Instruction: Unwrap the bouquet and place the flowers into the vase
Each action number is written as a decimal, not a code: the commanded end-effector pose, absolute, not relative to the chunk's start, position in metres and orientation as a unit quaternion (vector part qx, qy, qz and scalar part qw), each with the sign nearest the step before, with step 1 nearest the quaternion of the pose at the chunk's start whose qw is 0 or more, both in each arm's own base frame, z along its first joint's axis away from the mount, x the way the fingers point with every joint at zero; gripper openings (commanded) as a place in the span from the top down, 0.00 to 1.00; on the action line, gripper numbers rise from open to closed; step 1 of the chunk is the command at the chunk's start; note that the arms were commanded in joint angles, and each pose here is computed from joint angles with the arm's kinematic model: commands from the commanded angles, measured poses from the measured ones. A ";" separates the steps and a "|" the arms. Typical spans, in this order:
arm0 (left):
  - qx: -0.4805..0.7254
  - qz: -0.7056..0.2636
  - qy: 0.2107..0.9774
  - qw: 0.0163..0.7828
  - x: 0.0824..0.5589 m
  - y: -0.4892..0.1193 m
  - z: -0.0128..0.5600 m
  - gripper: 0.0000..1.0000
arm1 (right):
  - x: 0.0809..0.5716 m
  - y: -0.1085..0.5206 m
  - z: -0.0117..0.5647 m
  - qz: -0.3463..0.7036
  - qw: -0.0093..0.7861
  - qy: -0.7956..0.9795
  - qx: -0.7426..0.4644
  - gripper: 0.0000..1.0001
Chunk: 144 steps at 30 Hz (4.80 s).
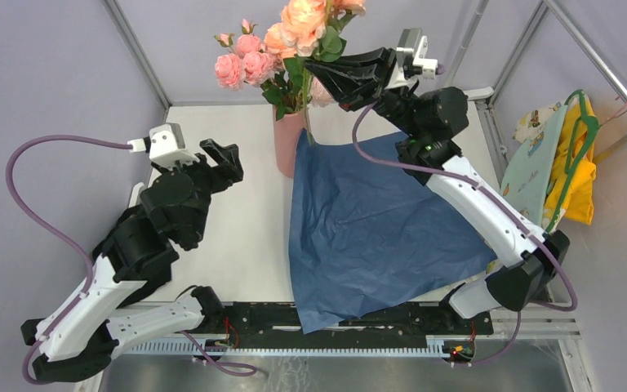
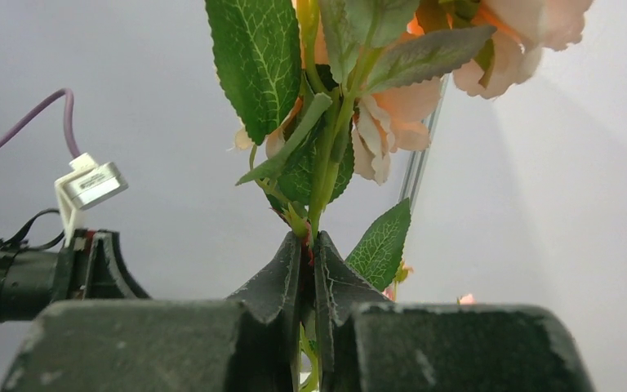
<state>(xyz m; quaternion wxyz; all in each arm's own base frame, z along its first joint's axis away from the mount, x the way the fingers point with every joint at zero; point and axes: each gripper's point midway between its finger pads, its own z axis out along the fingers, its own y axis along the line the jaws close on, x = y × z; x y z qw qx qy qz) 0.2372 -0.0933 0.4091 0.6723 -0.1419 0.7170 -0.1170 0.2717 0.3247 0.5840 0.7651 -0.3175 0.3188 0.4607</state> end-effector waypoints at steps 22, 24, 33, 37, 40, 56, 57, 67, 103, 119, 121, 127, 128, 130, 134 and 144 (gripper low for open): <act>-0.197 -0.129 0.695 0.679 0.227 -0.071 0.416 0.22 | 0.333 0.362 0.628 0.416 0.824 0.264 -0.280 1.00; -0.197 -0.127 0.696 0.679 0.228 -0.072 0.415 0.22 | 0.341 0.366 0.622 0.412 0.824 0.270 -0.279 1.00; -0.196 -0.122 0.697 0.679 0.230 -0.073 0.415 0.22 | 0.368 0.381 0.594 0.392 0.821 0.301 -0.286 1.00; -0.197 -0.121 0.697 0.679 0.230 -0.073 0.416 0.22 | 0.377 0.384 0.582 0.380 0.821 0.315 -0.287 1.00; -0.197 -0.119 0.697 0.679 0.231 -0.073 0.416 0.22 | 0.382 0.388 0.572 0.377 0.817 0.325 -0.292 1.00; -0.195 -0.119 0.698 0.678 0.231 -0.074 0.414 0.22 | 0.403 0.400 0.486 0.368 0.782 0.397 -0.309 1.00; -0.195 -0.118 0.699 0.678 0.231 -0.074 0.414 0.22 | 0.403 0.401 0.483 0.368 0.780 0.400 -0.309 1.00; -0.196 -0.115 0.699 0.678 0.231 -0.073 0.413 0.22 | 0.414 0.406 0.446 0.360 0.764 0.434 -0.314 1.00; -0.198 -0.107 0.700 0.678 0.234 -0.074 0.411 0.22 | 0.447 0.409 0.335 0.342 0.701 0.546 -0.305 0.62; -0.199 -0.106 0.699 0.679 0.233 -0.073 0.412 0.22 | 0.420 0.398 0.364 0.363 0.711 0.519 -0.307 0.45; -0.199 -0.105 0.699 0.679 0.233 -0.072 0.412 0.22 | 0.412 0.394 0.368 0.367 0.714 0.513 -0.305 0.43; -0.199 -0.106 0.700 0.678 0.234 -0.073 0.411 0.22 | 0.399 0.383 0.378 0.363 0.721 0.505 -0.306 0.28; -0.199 -0.105 0.700 0.678 0.234 -0.073 0.411 0.22 | 0.398 0.381 0.378 0.363 0.721 0.505 -0.305 0.26; -0.198 -0.105 0.701 0.677 0.234 -0.074 0.410 0.22 | 0.394 0.379 0.378 0.363 0.721 0.504 -0.305 0.21; -0.199 -0.107 0.700 0.678 0.233 -0.073 0.411 0.22 | 0.387 0.373 0.374 0.365 0.720 0.507 -0.303 0.08; -0.199 -0.110 0.699 0.678 0.231 -0.071 0.410 0.22 | 0.354 0.328 0.353 0.341 0.722 0.537 -0.272 0.02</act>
